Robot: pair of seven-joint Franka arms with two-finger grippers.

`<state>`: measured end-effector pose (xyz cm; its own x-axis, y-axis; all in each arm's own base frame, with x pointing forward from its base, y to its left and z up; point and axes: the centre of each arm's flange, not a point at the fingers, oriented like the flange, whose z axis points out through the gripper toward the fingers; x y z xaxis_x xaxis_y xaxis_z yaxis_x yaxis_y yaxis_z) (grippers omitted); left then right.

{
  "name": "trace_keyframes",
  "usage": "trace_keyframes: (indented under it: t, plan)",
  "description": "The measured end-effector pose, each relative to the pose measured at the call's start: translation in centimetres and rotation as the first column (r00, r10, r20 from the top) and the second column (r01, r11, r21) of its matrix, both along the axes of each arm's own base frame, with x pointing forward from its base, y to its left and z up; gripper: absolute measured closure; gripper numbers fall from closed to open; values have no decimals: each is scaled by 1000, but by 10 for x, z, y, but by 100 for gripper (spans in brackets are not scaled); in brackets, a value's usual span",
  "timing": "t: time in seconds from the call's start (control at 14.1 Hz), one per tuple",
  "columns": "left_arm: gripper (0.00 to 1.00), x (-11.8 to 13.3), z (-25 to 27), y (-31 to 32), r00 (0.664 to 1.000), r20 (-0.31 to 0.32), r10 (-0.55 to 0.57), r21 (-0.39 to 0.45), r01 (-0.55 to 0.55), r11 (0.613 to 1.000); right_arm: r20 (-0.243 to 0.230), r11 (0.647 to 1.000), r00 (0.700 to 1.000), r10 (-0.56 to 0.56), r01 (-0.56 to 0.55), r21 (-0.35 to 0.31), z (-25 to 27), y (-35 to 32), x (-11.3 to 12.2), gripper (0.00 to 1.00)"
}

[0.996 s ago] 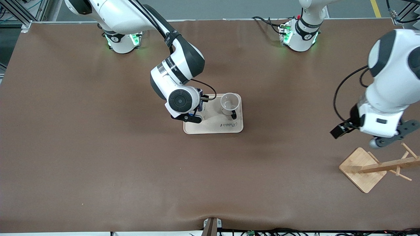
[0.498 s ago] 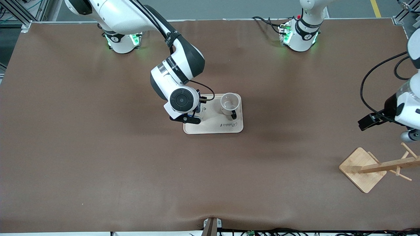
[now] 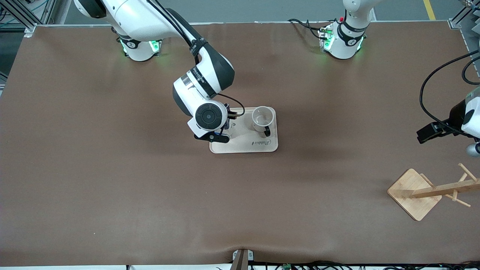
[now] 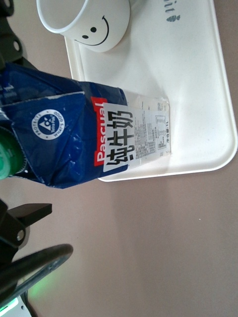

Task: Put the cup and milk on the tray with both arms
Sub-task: 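Carry the carton over the tray while the left gripper withdraws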

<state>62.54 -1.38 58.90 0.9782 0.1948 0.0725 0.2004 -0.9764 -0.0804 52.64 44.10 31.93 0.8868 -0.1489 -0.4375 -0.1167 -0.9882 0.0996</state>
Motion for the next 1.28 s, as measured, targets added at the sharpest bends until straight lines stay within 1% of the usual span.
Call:
trace_keyframes:
  t: [0.14, 0.36, 0.5, 0.64, 0.71, 0.78, 0.93, 1.14, 1.28]
  plan:
    - [0, -7, 13, -2, 1000, -11, 3, -7, -4, 1000, 2, 1000, 1000, 0, 0, 2, 1, 0, 0, 0]
    - [0, -9, 19, -1, 1000, -14, -27, -4, 27, 1000, 9, 1000, 1000, 0, 0, 7, 5, 1, 2, 0]
    - [0, -10, 25, -2, 999, -5, -47, -1, 47, 999, 21, 1000, 1000, -1, 0, 17, 12, 3, 4, 0]
    - [0, -17, 40, -5, 995, 14, -95, 13, 95, 995, 30, 999, 1000, -5, 4, 33, 20, 5, 6, 0]
    - [0, -22, 47, -8, 994, 14, -112, 23, 111, 994, 27, 999, 1000, -11, 10, 49, 24, 8, 7, 0]
    - [0, -29, 53, -10, 993, -1, -119, 27, 119, 993, 26, 998, 1000, -17, 16, 64, 28, 9, 8, 0]
    - [0, -44, 61, -11, 992, -34, -121, 8, 122, 993, 34, 997, 999, -24, 21, 79, 36, 10, 11, 0]
    - [0, -61, 69, -8, 990, -44, -133, -3, 133, 991, 38, 997, 999, -30, 27, 79, 49, 3, 15, 0]
    - [0, -71, 70, -13, 989, -47, -143, 0, 143, 990, 70, 995, 996, -55, 49, 89, 69, -10, 28, 0]
